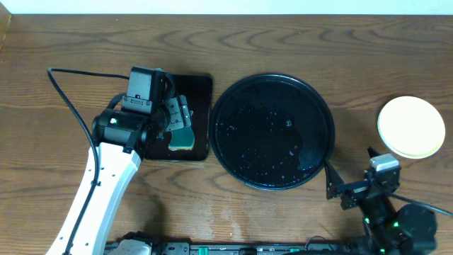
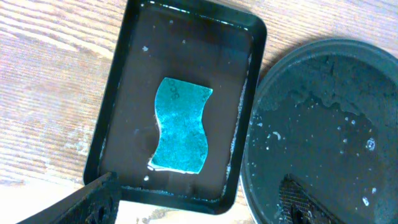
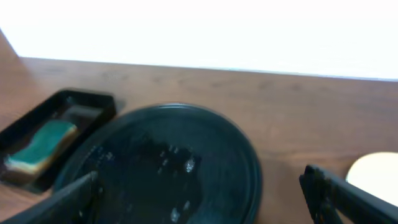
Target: Clean dirty plates on tray and stack at the side
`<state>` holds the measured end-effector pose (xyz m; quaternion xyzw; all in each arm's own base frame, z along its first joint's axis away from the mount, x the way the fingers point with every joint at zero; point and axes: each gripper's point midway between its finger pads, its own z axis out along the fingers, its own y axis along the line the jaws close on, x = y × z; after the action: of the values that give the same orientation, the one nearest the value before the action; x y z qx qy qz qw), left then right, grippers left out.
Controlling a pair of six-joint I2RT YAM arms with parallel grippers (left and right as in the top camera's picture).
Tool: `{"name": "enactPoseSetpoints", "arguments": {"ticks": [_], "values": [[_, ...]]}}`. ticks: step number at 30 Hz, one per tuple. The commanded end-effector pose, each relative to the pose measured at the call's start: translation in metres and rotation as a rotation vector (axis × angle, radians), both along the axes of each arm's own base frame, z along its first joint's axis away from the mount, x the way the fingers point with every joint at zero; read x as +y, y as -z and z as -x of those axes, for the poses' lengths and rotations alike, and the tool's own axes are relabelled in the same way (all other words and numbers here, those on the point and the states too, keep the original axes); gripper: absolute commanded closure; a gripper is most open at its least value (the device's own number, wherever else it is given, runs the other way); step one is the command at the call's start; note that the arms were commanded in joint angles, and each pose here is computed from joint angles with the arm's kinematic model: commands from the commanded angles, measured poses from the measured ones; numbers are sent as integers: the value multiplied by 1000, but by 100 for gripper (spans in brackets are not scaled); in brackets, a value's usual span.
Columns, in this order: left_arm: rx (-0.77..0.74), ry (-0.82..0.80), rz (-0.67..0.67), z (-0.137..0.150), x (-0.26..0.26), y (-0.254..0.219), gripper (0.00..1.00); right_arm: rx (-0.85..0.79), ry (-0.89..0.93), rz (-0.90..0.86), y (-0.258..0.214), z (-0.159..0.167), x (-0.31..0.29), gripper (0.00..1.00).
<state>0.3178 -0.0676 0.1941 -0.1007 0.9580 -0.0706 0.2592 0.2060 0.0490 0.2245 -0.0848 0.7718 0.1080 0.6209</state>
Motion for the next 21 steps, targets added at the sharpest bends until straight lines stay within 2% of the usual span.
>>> {"name": "enactPoseSetpoints", "arguments": {"ticks": [1,9,21], "values": [[-21,6,-4,-3,1,-8,18,-46,31,-19,20,-7,-5,1],[-22,6,-3,-3,1,-8,18,-155,31,-23,61,-35,-5,1],[-21,6,-4,-3,1,-8,18,-154,33,-18,63,-35,-5,1]]}}
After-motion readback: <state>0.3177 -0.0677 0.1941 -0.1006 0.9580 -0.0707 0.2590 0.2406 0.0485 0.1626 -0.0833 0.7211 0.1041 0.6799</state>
